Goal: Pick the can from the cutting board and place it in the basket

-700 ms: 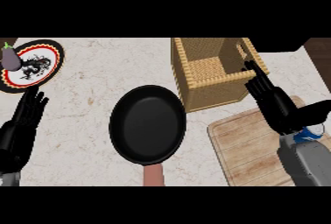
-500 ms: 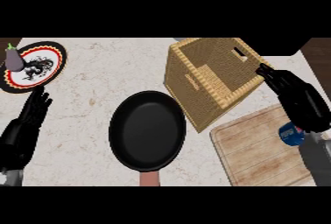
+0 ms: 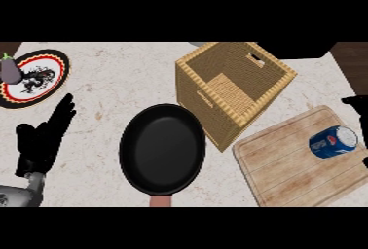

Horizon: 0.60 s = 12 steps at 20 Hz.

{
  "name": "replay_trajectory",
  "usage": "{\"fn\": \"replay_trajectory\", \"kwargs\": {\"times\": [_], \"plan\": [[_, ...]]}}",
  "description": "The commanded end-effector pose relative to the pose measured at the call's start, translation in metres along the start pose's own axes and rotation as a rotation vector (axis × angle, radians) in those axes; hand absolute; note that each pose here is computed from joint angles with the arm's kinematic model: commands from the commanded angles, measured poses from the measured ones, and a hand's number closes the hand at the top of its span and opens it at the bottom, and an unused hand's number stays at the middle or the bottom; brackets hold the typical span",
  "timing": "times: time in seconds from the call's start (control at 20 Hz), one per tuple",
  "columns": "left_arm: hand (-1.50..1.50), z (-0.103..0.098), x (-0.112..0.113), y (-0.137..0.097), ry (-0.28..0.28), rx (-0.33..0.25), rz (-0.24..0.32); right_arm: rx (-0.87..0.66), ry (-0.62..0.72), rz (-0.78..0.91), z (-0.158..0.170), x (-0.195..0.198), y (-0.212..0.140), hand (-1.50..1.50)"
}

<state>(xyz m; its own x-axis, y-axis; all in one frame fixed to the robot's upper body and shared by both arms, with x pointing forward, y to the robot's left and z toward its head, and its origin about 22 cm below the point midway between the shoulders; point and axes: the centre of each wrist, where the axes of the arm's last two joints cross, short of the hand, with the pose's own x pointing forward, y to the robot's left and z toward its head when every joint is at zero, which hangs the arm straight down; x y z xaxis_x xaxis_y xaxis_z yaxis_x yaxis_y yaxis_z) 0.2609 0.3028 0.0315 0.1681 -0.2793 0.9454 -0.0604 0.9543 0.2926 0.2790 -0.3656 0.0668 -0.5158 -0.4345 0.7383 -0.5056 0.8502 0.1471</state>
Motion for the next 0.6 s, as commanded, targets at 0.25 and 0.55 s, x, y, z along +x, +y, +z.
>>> {"fn": "replay_trajectory", "kwargs": {"times": [0.25, 0.55], "plan": [[0.0, -0.011, 0.0, -0.019, 0.042, -0.017, -0.013, 0.082, 0.217, 0.686, 0.003, 0.135, -0.057, -1.5], [0.0, -0.018, -0.002, -0.024, 0.047, -0.033, -0.02, 0.396, 0.508, 0.877, -0.021, 0.197, -0.064, -1.5]]}}
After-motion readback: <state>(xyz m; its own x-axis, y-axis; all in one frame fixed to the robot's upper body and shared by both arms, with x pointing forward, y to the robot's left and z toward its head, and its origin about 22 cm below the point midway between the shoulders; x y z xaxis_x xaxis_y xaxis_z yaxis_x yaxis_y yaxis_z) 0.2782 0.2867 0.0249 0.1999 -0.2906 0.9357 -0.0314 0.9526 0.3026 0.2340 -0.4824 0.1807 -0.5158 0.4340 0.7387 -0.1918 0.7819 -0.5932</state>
